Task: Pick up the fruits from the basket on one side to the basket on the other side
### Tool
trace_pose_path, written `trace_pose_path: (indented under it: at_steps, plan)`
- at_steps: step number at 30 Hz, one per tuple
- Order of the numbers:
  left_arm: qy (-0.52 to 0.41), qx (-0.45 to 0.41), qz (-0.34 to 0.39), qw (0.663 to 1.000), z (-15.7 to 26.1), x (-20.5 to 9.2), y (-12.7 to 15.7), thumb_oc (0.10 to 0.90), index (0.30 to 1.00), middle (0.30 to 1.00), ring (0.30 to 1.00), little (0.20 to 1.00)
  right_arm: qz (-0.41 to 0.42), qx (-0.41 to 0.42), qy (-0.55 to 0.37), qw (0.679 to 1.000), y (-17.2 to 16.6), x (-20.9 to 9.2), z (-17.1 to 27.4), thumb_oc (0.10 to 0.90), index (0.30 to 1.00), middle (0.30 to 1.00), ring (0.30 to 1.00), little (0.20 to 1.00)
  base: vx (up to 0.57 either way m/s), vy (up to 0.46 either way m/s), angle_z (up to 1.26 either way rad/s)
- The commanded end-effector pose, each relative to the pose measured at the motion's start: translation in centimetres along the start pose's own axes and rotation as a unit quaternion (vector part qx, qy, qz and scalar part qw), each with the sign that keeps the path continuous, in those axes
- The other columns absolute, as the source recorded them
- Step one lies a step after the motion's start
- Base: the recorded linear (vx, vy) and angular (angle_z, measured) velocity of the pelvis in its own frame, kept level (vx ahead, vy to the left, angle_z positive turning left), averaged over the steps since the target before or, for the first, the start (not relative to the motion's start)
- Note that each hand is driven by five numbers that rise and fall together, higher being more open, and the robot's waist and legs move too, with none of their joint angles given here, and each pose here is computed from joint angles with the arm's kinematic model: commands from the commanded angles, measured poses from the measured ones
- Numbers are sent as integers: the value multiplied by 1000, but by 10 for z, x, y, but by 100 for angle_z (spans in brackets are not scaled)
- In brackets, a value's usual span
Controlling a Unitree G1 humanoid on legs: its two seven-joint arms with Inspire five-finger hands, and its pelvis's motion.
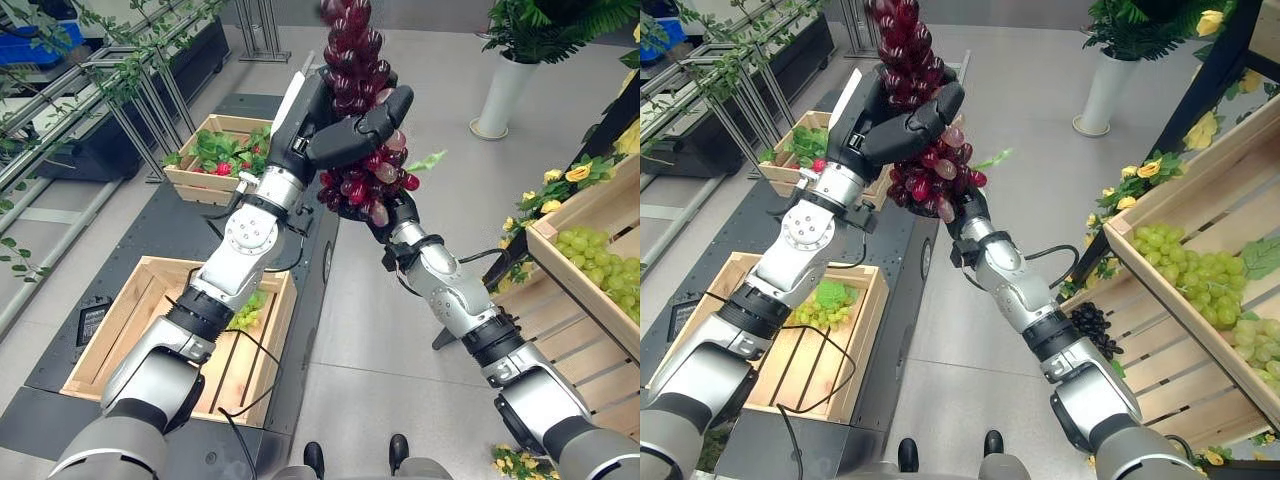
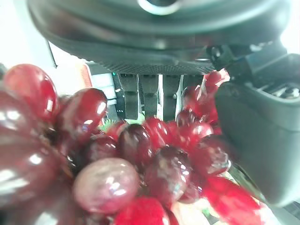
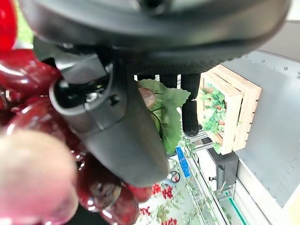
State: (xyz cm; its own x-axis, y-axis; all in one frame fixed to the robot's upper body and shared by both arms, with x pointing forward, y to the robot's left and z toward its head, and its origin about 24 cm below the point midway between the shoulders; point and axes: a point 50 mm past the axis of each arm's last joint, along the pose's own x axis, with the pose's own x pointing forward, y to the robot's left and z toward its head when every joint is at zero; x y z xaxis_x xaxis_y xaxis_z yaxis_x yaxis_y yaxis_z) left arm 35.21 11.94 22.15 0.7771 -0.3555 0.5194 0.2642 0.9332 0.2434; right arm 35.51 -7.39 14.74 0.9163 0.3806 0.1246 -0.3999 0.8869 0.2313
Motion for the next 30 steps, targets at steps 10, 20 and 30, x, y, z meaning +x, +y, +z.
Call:
trace_pose_path:
  at_steps: [10,20,30]
  plan:
    - [58,67,161,983,-31,6,46,800,900,900,900,900,-38,65,-108,991,-11,9,29,400,300,300,300,300,-3,5,-9]
    - [155,38,279,947,-71,-34,78,800,900,900,900,900,-86,35,-39,995,-53,-17,-10,400,300,300,300,300,14,22,-22]
    - [183,40,306,933,-88,-56,76,800,900,900,900,900,-105,-1,41,994,-81,-49,-50,400,300,300,300,300,-5,18,-16]
